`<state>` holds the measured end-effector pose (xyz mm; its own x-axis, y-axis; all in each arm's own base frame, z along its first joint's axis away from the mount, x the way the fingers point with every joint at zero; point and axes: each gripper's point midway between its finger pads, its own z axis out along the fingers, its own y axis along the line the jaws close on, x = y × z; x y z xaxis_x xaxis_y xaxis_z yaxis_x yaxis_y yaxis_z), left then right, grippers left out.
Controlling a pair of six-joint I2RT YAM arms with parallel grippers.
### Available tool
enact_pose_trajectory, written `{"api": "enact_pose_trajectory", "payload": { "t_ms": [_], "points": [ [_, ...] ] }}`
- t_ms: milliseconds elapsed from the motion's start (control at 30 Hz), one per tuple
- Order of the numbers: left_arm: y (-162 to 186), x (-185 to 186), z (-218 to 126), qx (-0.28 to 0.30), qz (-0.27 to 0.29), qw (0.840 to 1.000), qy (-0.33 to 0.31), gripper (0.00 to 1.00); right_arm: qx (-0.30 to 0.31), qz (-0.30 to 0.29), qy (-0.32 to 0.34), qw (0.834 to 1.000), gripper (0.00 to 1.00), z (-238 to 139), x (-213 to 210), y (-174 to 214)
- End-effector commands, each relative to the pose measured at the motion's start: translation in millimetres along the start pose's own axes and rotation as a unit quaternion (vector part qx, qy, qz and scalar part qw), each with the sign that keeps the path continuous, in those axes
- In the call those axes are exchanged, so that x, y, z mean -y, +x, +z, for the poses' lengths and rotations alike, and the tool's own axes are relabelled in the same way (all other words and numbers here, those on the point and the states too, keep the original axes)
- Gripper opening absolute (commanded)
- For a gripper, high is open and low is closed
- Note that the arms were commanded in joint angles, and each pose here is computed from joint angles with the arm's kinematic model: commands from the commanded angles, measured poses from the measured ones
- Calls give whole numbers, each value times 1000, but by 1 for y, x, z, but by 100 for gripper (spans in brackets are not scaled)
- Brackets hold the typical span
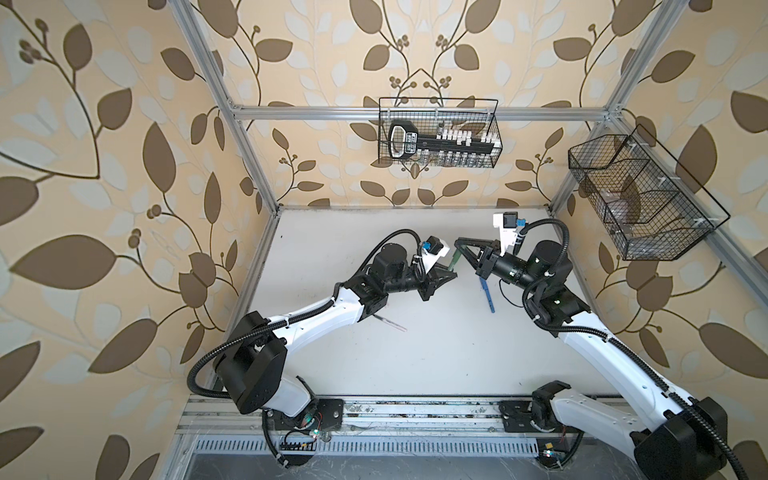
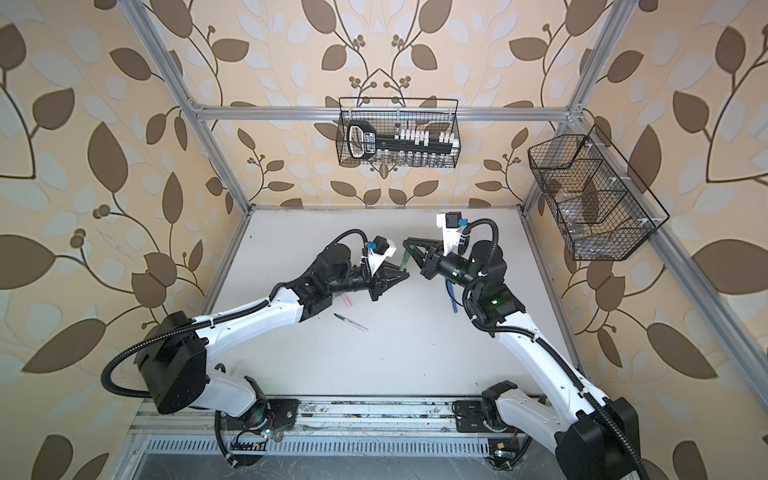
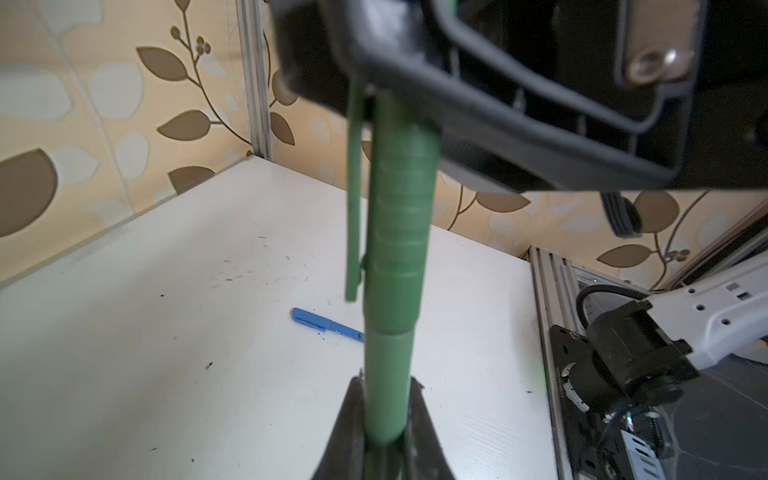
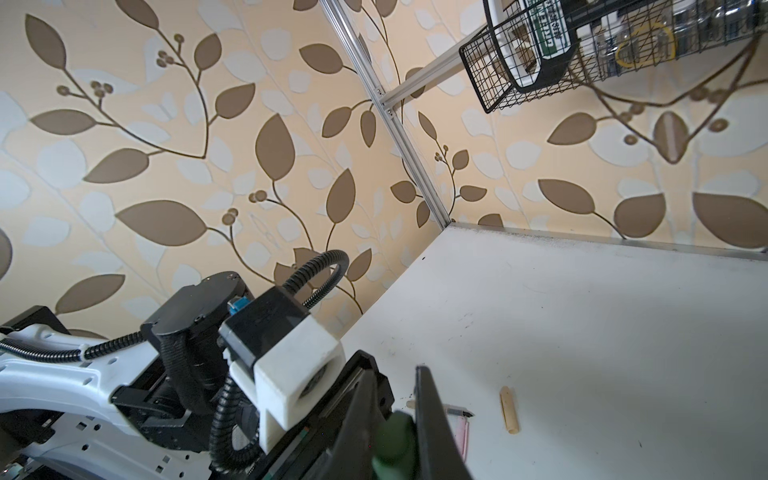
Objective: Insert the pens into the pen caps
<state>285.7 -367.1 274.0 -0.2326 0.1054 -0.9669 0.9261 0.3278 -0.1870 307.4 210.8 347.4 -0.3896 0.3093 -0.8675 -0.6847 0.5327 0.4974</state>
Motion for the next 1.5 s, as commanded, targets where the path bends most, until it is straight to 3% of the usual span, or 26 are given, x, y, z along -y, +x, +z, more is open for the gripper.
{"api": "enact_pose_trajectory", "payload": {
  "t_ms": [0, 100, 200, 267, 300, 367, 433, 533, 867, 1133, 1467],
  "points": [
    [-154, 4, -46, 220, 72, 973, -16, 0, -170, 91, -60, 979, 0, -14, -20, 82],
    [-100, 4, -24, 130, 41, 991, -9, 0, -153, 64, -63, 984, 1, -22, -26, 58],
    [-52, 11, -11, 64, 2, 998, 7, 0, -139, 39, -65, 987, 21, -31, -31, 40],
    [-15, 11, 0, 25, -33, 999, 16, 0, -129, 25, -62, 989, 45, -38, -34, 30],
    [-7, 11, 1, 15, -47, 999, 17, 0, -121, 20, -58, 991, 52, -40, -34, 25],
    [4, 15, 0, 9, -67, 997, 23, 0, -101, 9, -50, 994, 61, -46, -35, 16],
    [11, 20, -1, 4, -73, 997, 27, 0, -90, 5, -42, 995, 64, -51, -33, 10],
    [19, 27, 2, -11, -74, 997, 28, 0, -86, 15, -30, 996, 64, -51, -24, 7],
    [-6, 44, -12, 14, -43, 998, 31, 0, -118, 53, -10, 992, 59, -35, 1, 24],
    [-3, 44, -5, 1, -46, 998, 39, 0, -123, 42, -50, 990, 54, -26, -17, 26],
    [-4, 47, -3, 2, -40, 998, 46, 0, -134, 66, -57, 987, 28, -14, -11, 34]
  ]
}}
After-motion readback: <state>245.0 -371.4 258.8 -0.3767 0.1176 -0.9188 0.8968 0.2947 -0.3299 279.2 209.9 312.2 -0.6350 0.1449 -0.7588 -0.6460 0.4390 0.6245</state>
